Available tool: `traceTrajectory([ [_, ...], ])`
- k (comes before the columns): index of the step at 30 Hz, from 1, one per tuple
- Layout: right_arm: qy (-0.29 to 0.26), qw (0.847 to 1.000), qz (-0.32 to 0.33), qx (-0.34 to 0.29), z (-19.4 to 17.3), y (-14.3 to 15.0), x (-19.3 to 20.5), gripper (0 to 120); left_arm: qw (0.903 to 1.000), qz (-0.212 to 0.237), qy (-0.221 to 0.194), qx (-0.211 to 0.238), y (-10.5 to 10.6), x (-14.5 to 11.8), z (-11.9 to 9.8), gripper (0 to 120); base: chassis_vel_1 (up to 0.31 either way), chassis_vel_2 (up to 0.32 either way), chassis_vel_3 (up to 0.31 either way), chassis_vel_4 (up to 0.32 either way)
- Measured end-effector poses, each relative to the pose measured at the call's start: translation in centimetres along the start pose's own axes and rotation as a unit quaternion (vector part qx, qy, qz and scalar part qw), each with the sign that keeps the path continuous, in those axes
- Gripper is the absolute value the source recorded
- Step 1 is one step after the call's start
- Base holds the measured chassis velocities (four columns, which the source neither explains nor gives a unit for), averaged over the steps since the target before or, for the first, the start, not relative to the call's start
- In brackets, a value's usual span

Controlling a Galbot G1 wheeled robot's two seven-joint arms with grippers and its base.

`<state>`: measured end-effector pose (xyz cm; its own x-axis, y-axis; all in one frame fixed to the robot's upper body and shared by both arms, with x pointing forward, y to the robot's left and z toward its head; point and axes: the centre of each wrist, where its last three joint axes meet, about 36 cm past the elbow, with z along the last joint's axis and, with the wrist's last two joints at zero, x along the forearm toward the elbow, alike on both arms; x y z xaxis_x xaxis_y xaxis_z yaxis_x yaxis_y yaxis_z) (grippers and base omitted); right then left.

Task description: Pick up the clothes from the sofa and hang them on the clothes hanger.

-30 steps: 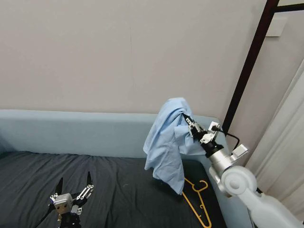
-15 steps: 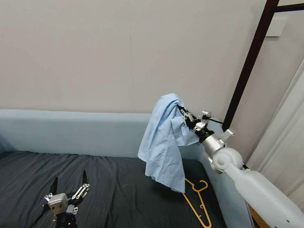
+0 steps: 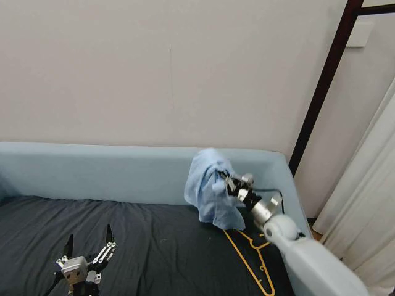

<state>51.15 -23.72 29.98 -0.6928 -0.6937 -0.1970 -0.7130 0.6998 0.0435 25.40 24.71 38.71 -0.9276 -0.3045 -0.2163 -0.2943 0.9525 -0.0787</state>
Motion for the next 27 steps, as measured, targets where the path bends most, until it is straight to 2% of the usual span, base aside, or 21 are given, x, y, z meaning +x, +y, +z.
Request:
traceTrajectory([
  [4,0.070,0.997,0.011,-0.020,8.1,5.6,6.4,0,1.0000,-0.005,0.001,-0.003,0.6,-0.6,0.4,100,0.000,0.000,0.000,0.000],
  [10,0.124,0.992,0.010,-0.017,12.0,8.8,9.8,0,1.0000,-0.006,0.003,-0.003,1.0,-1.1,0.8,100,0.000,0.000,0.000,0.000],
  [11,0.124,0.992,0.010,-0.017,12.0,8.8,9.8,0,1.0000,-0.006,0.003,-0.003,1.0,-1.1,0.8,100,0.000,0.000,0.000,0.000],
  [15,0.136,0.990,-0.036,-0.004,11.8,10.1,10.8,15,1.0000,-0.004,0.004,-0.005,1.3,-1.6,1.2,100,0.000,0.000,0.000,0.000],
  [16,0.136,0.990,-0.036,-0.004,11.8,10.1,10.8,15,1.0000,-0.004,0.004,-0.005,1.3,-1.6,1.2,100,0.000,0.000,0.000,0.000],
  [20,0.127,0.984,-0.128,0.003,9.9,10.0,12.2,34,1.0000,-0.002,0.004,-0.006,1.6,-2.0,1.4,100,0.000,0.000,0.000,0.000],
  [21,0.127,0.984,-0.128,0.003,9.9,10.0,12.2,34,1.0000,-0.002,0.004,-0.006,1.6,-2.0,1.4,100,0.000,0.000,0.000,0.000],
  [23,0.122,0.979,-0.161,0.008,8.8,9.6,13.1,43,1.0000,-0.001,0.005,-0.007,1.6,-2.1,1.5,100,0.000,0.000,0.000,0.000],
  [26,0.116,0.980,-0.163,-0.008,6.6,9.1,14.2,54,1.0000,0.002,0.006,-0.007,1.6,-2.4,1.7,100,0.000,0.000,0.000,0.000],
  [27,0.116,0.980,-0.163,-0.008,6.6,9.1,14.2,54,1.0000,0.002,0.006,-0.007,1.6,-2.4,1.7,100,0.000,0.000,0.000,0.000],
])
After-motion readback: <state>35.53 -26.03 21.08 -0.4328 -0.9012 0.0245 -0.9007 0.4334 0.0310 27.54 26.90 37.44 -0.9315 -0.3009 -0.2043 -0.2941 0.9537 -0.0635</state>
